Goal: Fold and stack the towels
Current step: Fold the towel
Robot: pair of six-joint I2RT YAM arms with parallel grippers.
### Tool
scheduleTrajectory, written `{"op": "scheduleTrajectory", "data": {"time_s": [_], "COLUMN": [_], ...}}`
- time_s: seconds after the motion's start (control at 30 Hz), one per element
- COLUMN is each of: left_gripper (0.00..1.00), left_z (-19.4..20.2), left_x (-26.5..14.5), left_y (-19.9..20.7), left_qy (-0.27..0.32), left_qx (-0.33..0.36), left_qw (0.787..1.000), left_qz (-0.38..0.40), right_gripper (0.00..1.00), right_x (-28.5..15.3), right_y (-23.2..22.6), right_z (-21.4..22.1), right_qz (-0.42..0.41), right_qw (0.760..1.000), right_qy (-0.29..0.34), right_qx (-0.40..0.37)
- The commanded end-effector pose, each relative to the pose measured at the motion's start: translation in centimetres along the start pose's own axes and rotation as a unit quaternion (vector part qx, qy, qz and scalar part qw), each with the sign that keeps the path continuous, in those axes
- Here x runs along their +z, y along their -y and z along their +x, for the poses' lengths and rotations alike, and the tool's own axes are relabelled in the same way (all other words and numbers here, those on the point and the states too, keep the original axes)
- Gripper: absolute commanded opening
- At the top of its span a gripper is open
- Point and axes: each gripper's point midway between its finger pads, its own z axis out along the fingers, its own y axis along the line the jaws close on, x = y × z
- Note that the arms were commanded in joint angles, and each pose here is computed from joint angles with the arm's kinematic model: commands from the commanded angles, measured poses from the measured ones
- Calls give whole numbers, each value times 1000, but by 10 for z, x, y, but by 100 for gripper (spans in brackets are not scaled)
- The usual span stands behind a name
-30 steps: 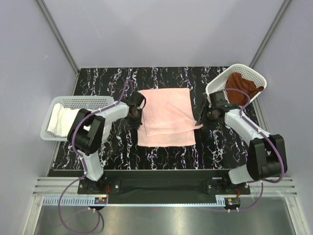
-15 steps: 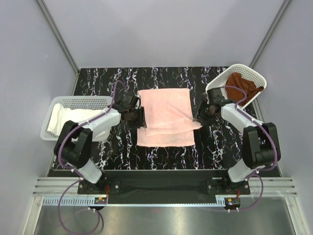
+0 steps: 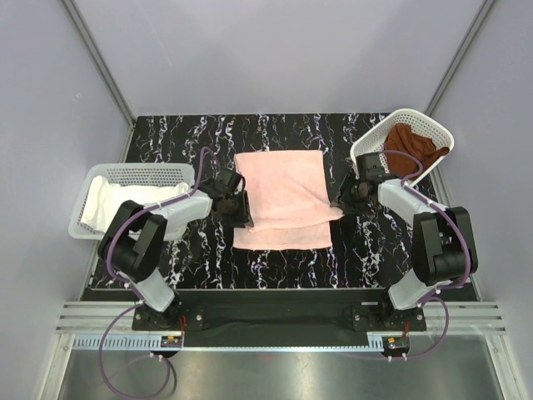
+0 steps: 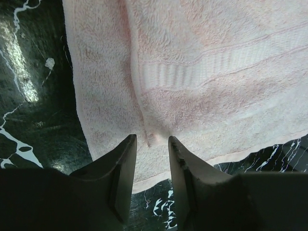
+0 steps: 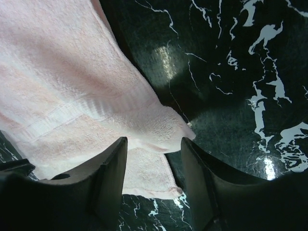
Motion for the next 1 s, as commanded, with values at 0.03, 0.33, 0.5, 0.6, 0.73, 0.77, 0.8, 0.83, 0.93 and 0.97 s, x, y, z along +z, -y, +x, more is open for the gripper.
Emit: {"op": "scheduleTrajectory", "data": {"time_s": [0.03,0.33,0.5,0.6,0.73,0.77,0.8,0.83,0.93,0.97], "left_gripper": [36,26,17,5,0,0,0,0,0,0], "left_z": [-3,-3,-6,-8,-12,-14,-15,-16,-18,-20], "left_x": [5,10,9,6,0,-1,-3,-5,-9,-11], "left_y": [1,-8,-10,-7,-3,1,2,3,6,8], "left_qy": [15,9,9,11,8,10,12,12,18,22], "left_qx": [-1,0,6,10,15,16,15,16,13,13], "left_qw": [1000,999,999,999,999,999,999,999,999,999], "left_qz": [-9,-37,-47,-47,-43,-40,-38,-37,-35,-32], "right_gripper": [56,55,58,60,61,61,62,62,63,63], "right_x": [4,8,11,13,14,15,15,16,17,18], "right_y": [2,9,12,14,12,11,11,12,12,12], "right_z": [0,3,4,3,2,3,3,4,4,4], "right_qz": [-7,0,2,3,-4,-6,-7,-6,-11,-10], "right_qw": [1000,1000,1000,1000,1000,1000,1000,1000,1000,1000], "right_qy": [10,13,12,14,17,15,15,14,18,17], "right_qx": [7,2,3,5,4,3,4,4,3,3]}}
